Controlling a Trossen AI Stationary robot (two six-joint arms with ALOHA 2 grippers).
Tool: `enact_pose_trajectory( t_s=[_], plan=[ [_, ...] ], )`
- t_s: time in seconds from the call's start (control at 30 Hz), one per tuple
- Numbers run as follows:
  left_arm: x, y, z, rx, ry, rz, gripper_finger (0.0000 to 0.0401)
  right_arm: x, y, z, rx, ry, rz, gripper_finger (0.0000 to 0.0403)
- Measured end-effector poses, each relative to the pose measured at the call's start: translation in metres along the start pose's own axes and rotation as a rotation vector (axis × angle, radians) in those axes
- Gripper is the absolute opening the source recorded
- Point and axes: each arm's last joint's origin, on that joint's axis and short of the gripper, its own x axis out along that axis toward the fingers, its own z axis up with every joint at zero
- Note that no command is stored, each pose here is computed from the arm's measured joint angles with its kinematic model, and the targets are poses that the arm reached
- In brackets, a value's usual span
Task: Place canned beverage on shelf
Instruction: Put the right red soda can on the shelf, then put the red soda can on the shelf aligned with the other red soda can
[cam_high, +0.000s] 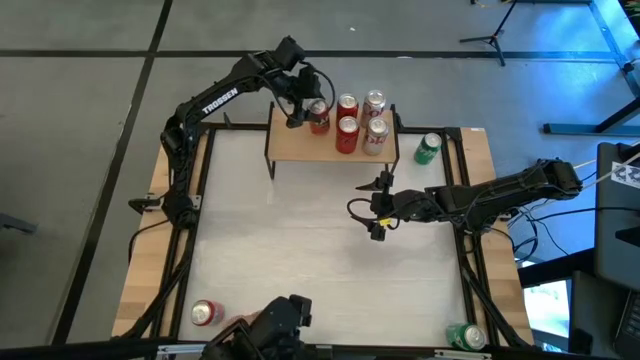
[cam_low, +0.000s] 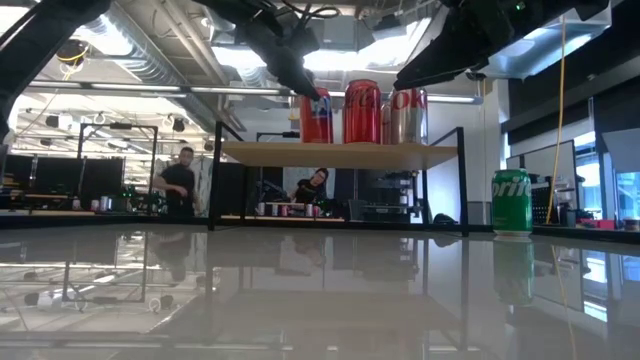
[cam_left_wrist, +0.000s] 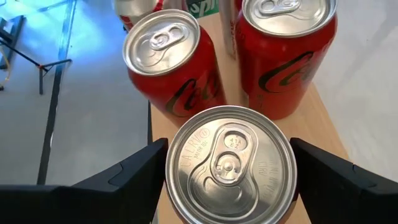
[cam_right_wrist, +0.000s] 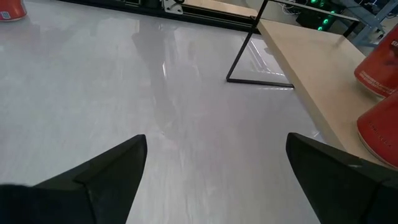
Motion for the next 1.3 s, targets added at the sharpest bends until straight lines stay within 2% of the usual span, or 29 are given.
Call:
enact_pose_trajectory(
  t_s=[0.4, 0.53, 0.9, 1.3],
  plan=[
    [0.0009, -0.0002, 0.0011, -0.004, 0.018, 0.024, 0.0293, -0.0001, 0.0, 0.0001, 0.0, 0.0, 0.0, 0.0381],
    [0.0008, 0.0019, 0.0026, -0.037, 0.011, 0.054, 0.0295, -0.0001, 0.0, 0.0001, 0.0, -0.001, 0.0, 0.0381],
    [0.0006, 0.0032, 0.0023, -0.061, 0.034, 0.089, 0.0349, -0.0001, 0.0, 0.0001, 0.0, -0.001, 0.0, 0.0381],
    [0.0014, 0.0025, 0.0029, -0.062, 0.091, 0.148, 0.0348, -0.0001, 0.0, 0.0001, 0.0, -0.001, 0.0, 0.0381]
  ],
)
